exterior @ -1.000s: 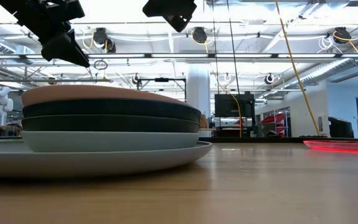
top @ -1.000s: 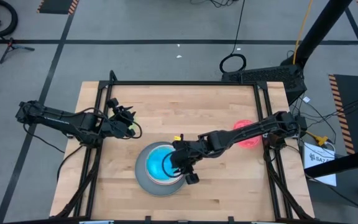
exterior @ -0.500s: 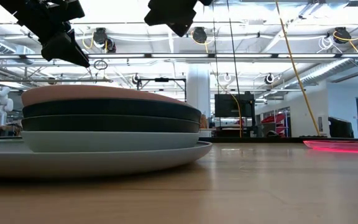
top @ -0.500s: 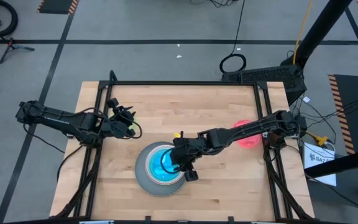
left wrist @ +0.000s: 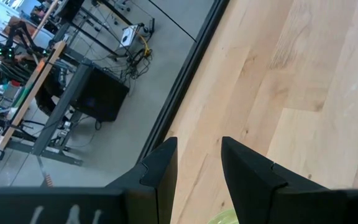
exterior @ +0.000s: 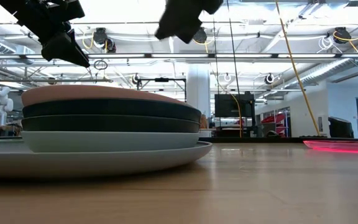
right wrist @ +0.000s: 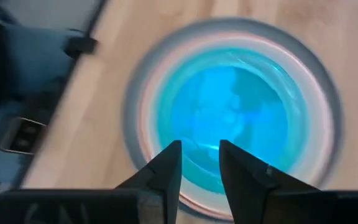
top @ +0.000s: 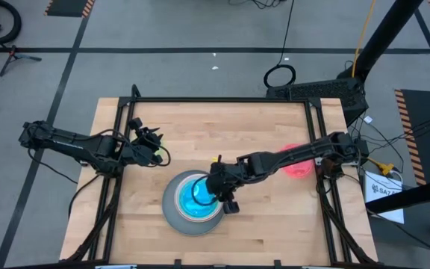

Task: Stack plastic plates
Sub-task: Stack the green plate on top of the blue plate

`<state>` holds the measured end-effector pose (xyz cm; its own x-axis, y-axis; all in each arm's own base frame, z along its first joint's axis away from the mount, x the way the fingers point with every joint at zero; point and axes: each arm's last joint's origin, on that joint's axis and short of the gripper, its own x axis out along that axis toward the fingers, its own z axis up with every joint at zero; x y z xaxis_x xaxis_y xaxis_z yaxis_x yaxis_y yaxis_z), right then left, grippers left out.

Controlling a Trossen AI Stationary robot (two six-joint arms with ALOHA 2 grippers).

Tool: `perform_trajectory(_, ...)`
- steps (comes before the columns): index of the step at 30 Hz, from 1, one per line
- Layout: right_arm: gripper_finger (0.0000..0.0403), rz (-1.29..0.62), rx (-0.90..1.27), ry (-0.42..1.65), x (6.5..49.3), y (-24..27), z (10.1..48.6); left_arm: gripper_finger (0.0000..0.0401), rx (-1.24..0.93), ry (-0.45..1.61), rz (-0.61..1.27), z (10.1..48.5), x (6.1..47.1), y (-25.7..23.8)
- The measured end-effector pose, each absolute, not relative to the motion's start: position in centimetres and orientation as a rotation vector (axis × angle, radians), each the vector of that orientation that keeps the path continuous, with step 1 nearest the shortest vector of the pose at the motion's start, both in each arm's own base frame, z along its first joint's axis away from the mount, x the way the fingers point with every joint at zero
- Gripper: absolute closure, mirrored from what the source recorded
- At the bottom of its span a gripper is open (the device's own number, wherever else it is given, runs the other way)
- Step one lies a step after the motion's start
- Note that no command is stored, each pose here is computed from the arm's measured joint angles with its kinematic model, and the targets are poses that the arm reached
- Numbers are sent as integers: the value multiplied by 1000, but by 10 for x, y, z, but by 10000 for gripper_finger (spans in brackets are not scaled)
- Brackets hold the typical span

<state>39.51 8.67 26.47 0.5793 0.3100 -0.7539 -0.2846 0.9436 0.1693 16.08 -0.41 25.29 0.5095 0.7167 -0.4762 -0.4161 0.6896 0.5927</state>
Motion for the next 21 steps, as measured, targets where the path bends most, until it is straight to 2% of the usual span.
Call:
perform_trajectory(6, 300, 233, -40, 1056, 382, 74, 256, 270, 396, 761, 702, 252, 161, -5)
perform_trajectory(12, 300, 127, -125, 1242, 363, 65, 249, 270, 134, 825, 542, 242, 169, -6)
perform_trajectory(17, 300, 120, -167, 1143, 343, 57, 245, 270, 66, 1013, 613, 217, 180, 5)
perform_trajectory(21, 300, 30, -180, 991, 321, 42, 243, 270, -11, 1155, 620, 195, 193, 16)
